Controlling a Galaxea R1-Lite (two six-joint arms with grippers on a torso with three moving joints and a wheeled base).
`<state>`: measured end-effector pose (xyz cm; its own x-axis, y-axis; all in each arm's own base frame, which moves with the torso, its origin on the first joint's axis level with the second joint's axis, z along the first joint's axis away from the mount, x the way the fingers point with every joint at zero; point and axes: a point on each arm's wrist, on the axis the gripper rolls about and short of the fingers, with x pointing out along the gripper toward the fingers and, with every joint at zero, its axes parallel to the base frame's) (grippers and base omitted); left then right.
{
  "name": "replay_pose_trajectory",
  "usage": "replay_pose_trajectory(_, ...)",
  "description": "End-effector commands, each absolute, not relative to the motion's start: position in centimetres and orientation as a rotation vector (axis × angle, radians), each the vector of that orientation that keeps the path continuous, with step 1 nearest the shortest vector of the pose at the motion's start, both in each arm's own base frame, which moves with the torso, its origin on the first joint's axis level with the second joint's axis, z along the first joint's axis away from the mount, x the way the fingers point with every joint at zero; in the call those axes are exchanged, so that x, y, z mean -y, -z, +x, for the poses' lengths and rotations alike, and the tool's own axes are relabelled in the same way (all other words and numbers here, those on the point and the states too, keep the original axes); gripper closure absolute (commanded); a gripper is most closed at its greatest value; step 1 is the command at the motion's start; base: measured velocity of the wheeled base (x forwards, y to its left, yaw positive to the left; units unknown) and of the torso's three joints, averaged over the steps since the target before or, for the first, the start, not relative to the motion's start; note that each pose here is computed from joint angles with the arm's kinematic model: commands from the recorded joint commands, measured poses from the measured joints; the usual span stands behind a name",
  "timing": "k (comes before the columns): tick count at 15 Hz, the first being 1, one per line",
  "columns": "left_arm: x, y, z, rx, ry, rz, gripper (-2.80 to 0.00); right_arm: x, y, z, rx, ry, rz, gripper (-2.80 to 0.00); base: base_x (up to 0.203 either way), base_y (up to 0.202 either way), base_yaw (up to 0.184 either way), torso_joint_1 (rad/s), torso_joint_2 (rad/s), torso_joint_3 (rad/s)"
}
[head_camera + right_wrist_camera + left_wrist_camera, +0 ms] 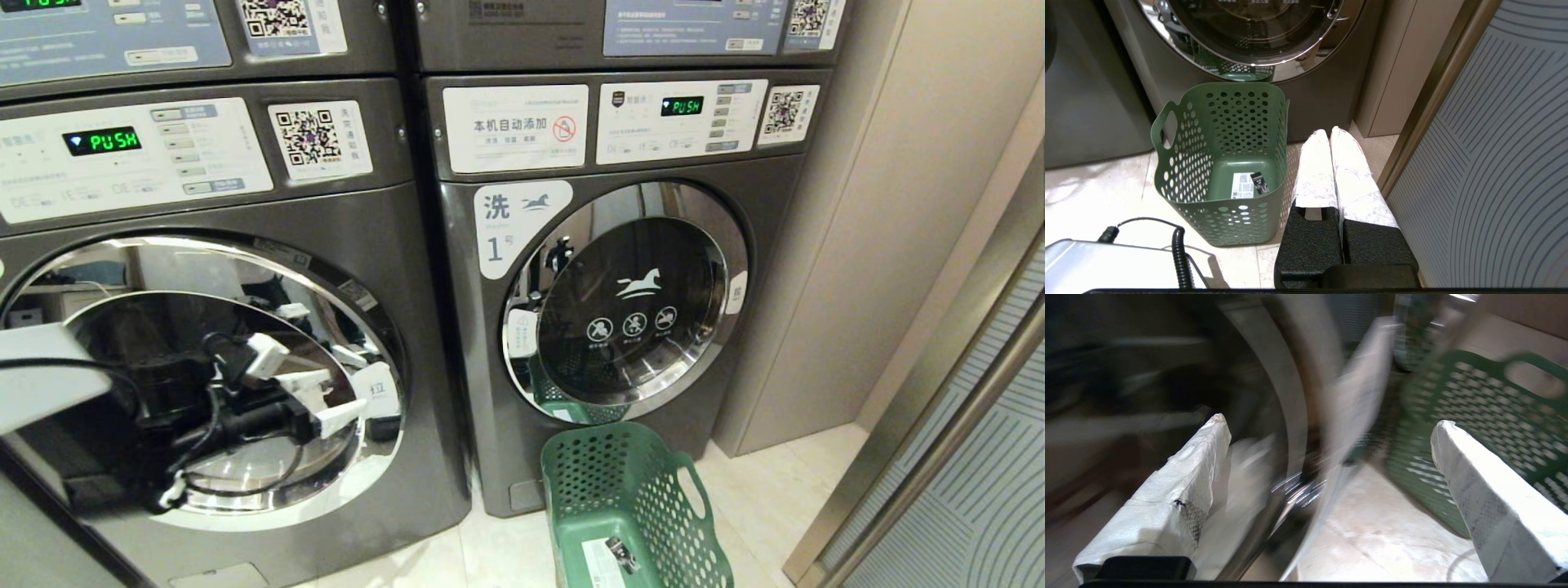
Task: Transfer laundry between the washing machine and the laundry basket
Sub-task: Open the lid of the washing machine
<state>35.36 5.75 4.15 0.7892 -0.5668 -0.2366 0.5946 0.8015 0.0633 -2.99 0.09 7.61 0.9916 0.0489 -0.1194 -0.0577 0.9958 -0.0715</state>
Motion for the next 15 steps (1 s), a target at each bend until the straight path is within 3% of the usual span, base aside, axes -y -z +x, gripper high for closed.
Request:
replay_pose_trajectory(1, -10.9, -7.9, 31.6, -0.157, 0.448, 0.163, -2.80, -0.1, -7.6, -3.0, -0.119, -0.054, -0.076, 0.00, 0.000, 0.000, 0.000, 0.000, 0.00, 0.000)
replay_pose_trajectory(5, -23.8, -12.7, 19.1, -0.102, -0.133, 0.107, -2.80, -0.1, -7.6, -3.0, -0.120, -0.054, -0.076, 0.00, 0.000, 0.000, 0.000, 0.000, 0.00, 0.000)
replay_pose_trajectory(7, -24.0, -18.6, 13.4, 0.027, -0.316, 0.145, -2.80, -0.1, -7.6, -3.0, -0.119, -0.054, -0.076, 0.00, 0.000, 0.000, 0.000, 0.000, 0.00, 0.000)
replay_pose_trajectory(10, -17.1, -29.4, 8.5, 0.322, -0.351, 0.294, -2.80, -0.1, -7.6, -3.0, -0.120, -0.054, -0.076, 0.00, 0.000, 0.000, 0.000, 0.000, 0.00, 0.000)
replay_pose_trajectory(12, -9.5, -35.3, 7.1, 0.504, -0.137, 0.403, -2.80, -0.1, -7.6, -3.0, -0.120, -0.055, -0.076, 0.00, 0.000, 0.000, 0.000, 0.000, 0.00, 0.000)
replay_pose_trajectory(15, -0.3, -38.6, 2.8, 0.603, 0.256, 0.387, -2.80, -0.1, -7.6, -3.0, -0.119, -0.054, -0.074, 0.00, 0.000, 0.000, 0.000, 0.000, 0.00, 0.000)
